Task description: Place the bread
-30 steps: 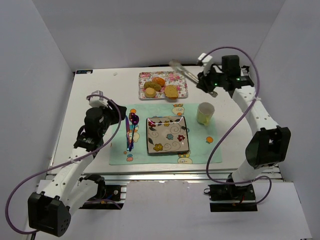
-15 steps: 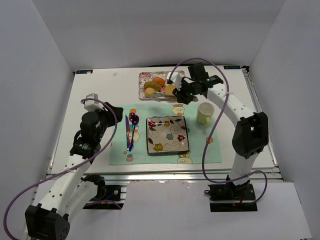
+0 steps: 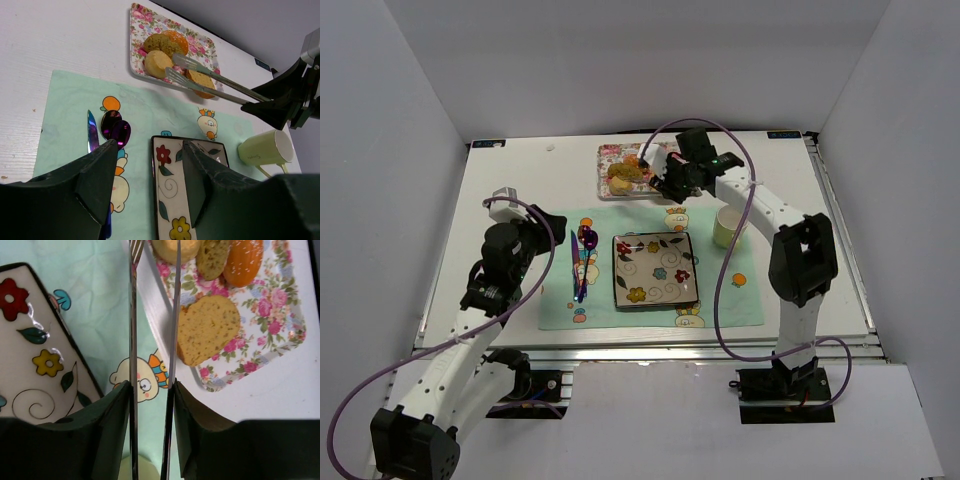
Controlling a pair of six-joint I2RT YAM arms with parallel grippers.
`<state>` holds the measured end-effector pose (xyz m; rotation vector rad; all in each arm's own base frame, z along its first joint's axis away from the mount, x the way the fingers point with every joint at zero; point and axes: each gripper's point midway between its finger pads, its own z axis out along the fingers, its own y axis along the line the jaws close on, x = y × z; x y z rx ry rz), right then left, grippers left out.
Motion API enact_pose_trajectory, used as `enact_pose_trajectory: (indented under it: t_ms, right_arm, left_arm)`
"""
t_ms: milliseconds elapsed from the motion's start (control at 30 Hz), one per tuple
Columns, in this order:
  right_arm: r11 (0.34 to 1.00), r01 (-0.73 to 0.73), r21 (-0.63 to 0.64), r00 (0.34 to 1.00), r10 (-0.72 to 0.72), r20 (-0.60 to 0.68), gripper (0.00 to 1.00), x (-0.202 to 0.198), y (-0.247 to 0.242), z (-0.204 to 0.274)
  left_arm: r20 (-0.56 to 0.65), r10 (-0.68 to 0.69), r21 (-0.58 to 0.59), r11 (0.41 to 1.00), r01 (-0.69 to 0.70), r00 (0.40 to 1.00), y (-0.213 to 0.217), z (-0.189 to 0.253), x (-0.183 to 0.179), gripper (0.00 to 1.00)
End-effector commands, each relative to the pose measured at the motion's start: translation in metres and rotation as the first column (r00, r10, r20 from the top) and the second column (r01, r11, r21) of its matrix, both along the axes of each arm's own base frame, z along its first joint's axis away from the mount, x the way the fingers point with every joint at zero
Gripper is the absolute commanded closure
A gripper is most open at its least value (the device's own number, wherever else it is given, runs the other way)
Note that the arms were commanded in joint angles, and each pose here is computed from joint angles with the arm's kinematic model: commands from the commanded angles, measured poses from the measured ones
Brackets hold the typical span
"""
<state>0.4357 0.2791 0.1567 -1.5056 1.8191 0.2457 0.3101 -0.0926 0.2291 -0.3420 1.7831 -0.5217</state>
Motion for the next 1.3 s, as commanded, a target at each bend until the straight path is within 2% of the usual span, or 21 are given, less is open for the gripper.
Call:
enact_pose_trajectory:
  t_ms: [0, 367, 733, 1000, 1100, 1267]
  right_arm:
    - [0.998, 0.031, 0.058, 0.994, -0.037, 0.106, 0.56, 0.028, 0.01, 0.027]
    - [0.997, 0.046, 0.056, 0.996, -0.049, 0.069, 0.52, 0.034, 0.016, 0.009]
    - [0.996, 0.069, 0.059, 0.993, -0.074, 0.094, 0.51, 0.044, 0.016, 0.007]
    - [0.998, 0.056, 0.003, 0.996, -0.056, 0.062, 0.52, 0.038, 0.016, -0.016]
    - [0.999, 0.051, -0.013, 0.998, -0.051, 0.049, 0.56, 0.034, 0.015, -0.025]
    - [0.998, 0.049, -0.028, 0.998, -0.048, 0.028, 0.77, 0.031, 0.014, -0.031]
  left_arm:
    - [-0.004, 0.014, -0.002, 1.0, -0.014, 1.0, 0.003, -0.002, -0.001, 0.36]
    - [-0.013, 0.007, 0.005, 1.0, -0.007, 1.0, 0.001, -0.005, 0.003, 0.36]
    - [-0.014, 0.006, 0.008, 1.0, -0.006, 1.0, 0.0, -0.006, 0.005, 0.36]
    - [-0.01, 0.003, 0.006, 1.0, -0.003, 1.0, -0.001, -0.004, 0.006, 0.36]
    - [-0.012, 0.004, 0.005, 1.0, -0.004, 1.0, 0.0, -0.005, 0.005, 0.36]
    - [-0.01, 0.006, 0.0, 1.0, -0.006, 1.0, 0.0, -0.004, 0.004, 0.36]
